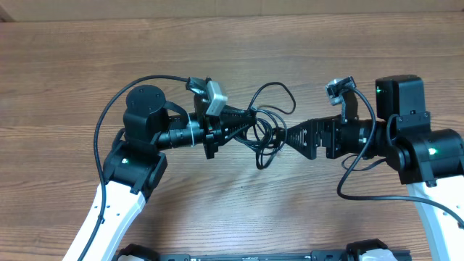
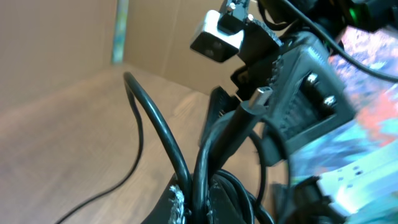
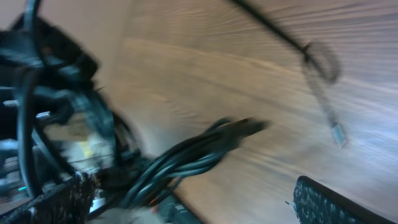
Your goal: Untangle cables
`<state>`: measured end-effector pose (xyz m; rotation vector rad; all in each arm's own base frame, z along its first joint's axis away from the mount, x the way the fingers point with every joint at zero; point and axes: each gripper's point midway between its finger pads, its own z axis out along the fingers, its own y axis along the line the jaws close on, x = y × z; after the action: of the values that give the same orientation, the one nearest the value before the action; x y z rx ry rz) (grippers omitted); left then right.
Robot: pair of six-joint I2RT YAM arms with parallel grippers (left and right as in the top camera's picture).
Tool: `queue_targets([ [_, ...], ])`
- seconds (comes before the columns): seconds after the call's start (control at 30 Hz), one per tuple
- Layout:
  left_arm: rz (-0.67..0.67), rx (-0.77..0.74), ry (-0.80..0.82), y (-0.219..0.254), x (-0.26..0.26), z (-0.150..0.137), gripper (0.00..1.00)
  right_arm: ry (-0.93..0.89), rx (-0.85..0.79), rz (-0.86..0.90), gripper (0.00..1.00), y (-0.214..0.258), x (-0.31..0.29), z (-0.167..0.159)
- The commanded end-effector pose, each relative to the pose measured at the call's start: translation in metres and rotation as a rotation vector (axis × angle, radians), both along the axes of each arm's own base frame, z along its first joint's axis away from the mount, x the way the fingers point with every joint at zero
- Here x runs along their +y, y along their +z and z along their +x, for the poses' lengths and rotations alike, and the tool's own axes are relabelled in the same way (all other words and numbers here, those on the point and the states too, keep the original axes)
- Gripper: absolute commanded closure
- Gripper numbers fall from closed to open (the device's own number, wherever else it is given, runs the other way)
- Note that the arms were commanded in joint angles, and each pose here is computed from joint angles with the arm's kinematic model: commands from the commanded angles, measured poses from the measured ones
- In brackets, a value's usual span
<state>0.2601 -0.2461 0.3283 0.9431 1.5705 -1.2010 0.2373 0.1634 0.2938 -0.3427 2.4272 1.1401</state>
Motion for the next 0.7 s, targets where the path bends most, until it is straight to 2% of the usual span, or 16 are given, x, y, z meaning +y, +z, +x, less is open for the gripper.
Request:
queue_targets([
  [0.0, 0.013, -0.21, 0.0, 0.013, 0.002, 0.004, 0.96, 0.059, 0.044, 0.151, 0.0, 0.026, 0.015, -0.015],
  [0.13, -0.027, -0.258, 0.001, 0.029, 0.0, 0.004, 0.96, 0.023, 0.099, 0.165, 0.02, 0.026, 0.015, -0.015],
  [0.4, -0.048, -0.256, -0.007, 0.034, -0.001, 0.002, 0.96, 0.021, 0.069, 0.169, 0.07, 0.029, 0.015, -0.01],
  [0.57, -0.056, -0.268, -0.019, 0.037, 0.006, 0.002, 0.96, -0.194, 0.155, 0.115, 0.02, 0.016, -0.007, 0.012],
  [0.63, -0.068, -0.301, -0.039, 0.043, 0.005, -0.001, 0.96, -0.235, 0.187, 0.142, 0.04, 0.018, -0.009, 0.016],
  [0.67, -0.079, -0.335, -0.042, 0.048, 0.003, -0.003, 0.96, -0.25, 0.205, 0.165, 0.08, 0.021, -0.007, 0.018],
])
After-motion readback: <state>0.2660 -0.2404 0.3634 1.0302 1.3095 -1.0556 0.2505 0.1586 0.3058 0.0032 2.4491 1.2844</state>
